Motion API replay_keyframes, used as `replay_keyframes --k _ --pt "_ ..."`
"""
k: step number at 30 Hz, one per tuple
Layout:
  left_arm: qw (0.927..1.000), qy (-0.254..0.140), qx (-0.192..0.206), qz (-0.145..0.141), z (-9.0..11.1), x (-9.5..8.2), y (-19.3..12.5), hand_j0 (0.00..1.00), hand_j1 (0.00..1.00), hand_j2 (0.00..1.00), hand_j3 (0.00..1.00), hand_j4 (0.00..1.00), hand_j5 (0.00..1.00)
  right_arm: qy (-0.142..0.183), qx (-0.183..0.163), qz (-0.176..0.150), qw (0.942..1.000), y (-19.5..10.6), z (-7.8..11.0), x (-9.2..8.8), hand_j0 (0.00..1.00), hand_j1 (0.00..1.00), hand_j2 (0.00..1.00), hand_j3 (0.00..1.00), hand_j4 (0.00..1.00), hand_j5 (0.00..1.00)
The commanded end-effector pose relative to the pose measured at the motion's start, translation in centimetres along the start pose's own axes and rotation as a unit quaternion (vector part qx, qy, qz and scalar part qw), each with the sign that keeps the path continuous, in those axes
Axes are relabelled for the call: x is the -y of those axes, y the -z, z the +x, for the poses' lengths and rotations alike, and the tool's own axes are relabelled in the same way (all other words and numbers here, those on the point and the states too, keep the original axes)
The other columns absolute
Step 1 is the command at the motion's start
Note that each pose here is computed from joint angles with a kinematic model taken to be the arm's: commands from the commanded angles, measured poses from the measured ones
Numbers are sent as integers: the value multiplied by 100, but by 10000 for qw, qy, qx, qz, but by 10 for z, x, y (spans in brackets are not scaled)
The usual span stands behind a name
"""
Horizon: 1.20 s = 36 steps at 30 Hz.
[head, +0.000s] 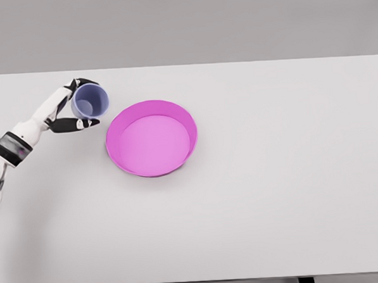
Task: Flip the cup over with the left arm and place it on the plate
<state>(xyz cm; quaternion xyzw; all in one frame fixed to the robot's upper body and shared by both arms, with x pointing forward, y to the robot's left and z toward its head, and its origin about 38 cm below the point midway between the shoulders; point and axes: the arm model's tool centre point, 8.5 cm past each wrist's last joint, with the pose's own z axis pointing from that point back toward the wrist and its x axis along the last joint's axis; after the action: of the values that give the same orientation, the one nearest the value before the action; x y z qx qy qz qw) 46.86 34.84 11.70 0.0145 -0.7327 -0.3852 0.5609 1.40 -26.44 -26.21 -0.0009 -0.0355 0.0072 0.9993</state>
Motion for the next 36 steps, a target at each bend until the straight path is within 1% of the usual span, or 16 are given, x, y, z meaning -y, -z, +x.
replay_keyframes --k 1,3,7,8,11,15,17,25,27,30,33,36 --pt "9999 -129 70 83 2 0 2 45 45 45 45 45 45 3 0 1 10000 0 0 0 100 100 100 100 100 100" --pt "9998 -150 84 69 2 3 3 45 45 45 45 45 45 3 0 1 10000 0 0 0 100 100 100 100 100 100" --pt "9997 -152 121 115 5 -2 3 44 44 44 44 44 44 -5 0 1 10000 0 0 0 100 100 100 100 100 100" --pt "9993 -230 235 170 10 -3 5 44 44 44 44 44 44 3 0 1 10000 0 0 0 100 100 100 100 100 100" --pt "9983 -278 475 177 23 -3 9 44 44 44 44 44 44 -5 0 1 10000 0 0 0 100 100 100 100 100 100" --pt "9967 -348 731 107 36 8 13 44 44 44 44 44 44 2 0 1 10000 0 0 0 100 100 100 100 100 100" --pt "9961 -369 800 62 39 13 13 44 44 44 44 44 44 -5 0 1 10000 0 0 0 100 100 100 100 100 100" --pt "9930 -338 1131 -101 60 25 14 44 44 44 44 44 44 3 0 1 10000 0 0 0 100 100 100 100 100 100" --pt "9923 -350 1181 -154 62 30 13 41 41 41 41 41 41 -5 0 1 10000 0 0 0 100 100 100 100 100 100" --pt "9908 -392 1271 -237 67 40 11 41 41 41 41 41 41 3 0 1 10000 0 0 0 100 100 100 100 100 100" --pt "9892 -456 1337 -399 71 55 12 41 41 41 41 41 41 -5 0 1 10000 0 0 0 100 100 100 100 100 100" --pt "9878 -486 1413 -429 75 60 12 41 41 41 41 41 41 2 0 1 10000 0 0 0 100 100 100 100 100 100"
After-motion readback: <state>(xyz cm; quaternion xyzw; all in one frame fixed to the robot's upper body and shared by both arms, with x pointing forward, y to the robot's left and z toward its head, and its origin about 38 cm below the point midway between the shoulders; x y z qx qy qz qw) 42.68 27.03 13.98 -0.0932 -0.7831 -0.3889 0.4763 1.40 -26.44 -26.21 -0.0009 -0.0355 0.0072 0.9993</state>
